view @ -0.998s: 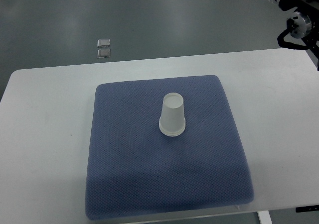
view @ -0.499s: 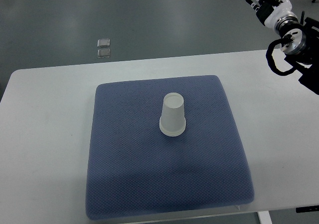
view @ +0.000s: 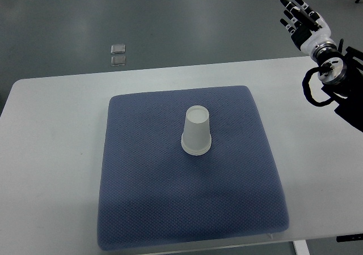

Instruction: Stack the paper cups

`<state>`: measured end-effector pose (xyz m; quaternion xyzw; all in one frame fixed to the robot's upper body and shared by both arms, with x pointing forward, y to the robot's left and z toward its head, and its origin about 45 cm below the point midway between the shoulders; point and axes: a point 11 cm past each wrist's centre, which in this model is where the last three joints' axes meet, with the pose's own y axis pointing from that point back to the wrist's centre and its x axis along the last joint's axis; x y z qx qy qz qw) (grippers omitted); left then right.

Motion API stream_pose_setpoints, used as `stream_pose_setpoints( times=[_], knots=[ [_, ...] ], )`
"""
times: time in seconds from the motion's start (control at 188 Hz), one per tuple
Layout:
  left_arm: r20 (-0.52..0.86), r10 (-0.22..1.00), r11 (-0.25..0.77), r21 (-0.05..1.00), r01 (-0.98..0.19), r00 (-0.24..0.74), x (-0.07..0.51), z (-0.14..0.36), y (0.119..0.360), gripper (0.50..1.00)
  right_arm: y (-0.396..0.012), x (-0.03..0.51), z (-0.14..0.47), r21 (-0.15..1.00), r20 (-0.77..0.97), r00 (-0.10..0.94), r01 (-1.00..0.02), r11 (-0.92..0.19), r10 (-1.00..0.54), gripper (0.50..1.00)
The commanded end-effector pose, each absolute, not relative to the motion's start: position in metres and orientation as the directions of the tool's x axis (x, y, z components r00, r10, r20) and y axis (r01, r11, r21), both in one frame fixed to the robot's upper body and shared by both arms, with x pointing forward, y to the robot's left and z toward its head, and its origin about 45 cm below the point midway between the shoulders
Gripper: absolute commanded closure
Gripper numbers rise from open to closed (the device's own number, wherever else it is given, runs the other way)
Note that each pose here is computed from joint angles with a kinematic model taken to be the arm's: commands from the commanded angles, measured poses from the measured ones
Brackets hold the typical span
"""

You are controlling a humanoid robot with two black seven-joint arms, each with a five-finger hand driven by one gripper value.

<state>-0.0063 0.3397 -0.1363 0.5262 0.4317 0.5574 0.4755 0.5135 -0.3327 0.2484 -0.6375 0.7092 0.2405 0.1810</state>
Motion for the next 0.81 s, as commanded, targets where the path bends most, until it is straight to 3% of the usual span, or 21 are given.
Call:
stream_pose_setpoints(
  times=[0.0, 0.143, 0.807],
  knots=[
    [0.176, 0.984, -0.175, 0.982, -0.076, 0.006, -0.006, -0.136, 0.340, 0.500, -0.332, 0.512, 0.246, 0.114, -0.553, -0.119, -0.991, 0.067, -0.824, 0.581],
    [0.176, 0.984, -0.175, 0.982, -0.076, 0.006, -0.006, -0.136, 0.340, 0.500, -0.310, 0.511, 0.234, 0.129, -0.542, -0.091, -0.991, 0.025, -0.836, 0.581],
    [0.176, 0.984, -0.175, 0.982, -0.076, 0.006, -0.006, -0.136, 0.340, 0.500, -0.298, 0.506, 0.224, 0.081, -0.527, -0.064, -0.996, 0.026, -0.847, 0.581]
  ],
)
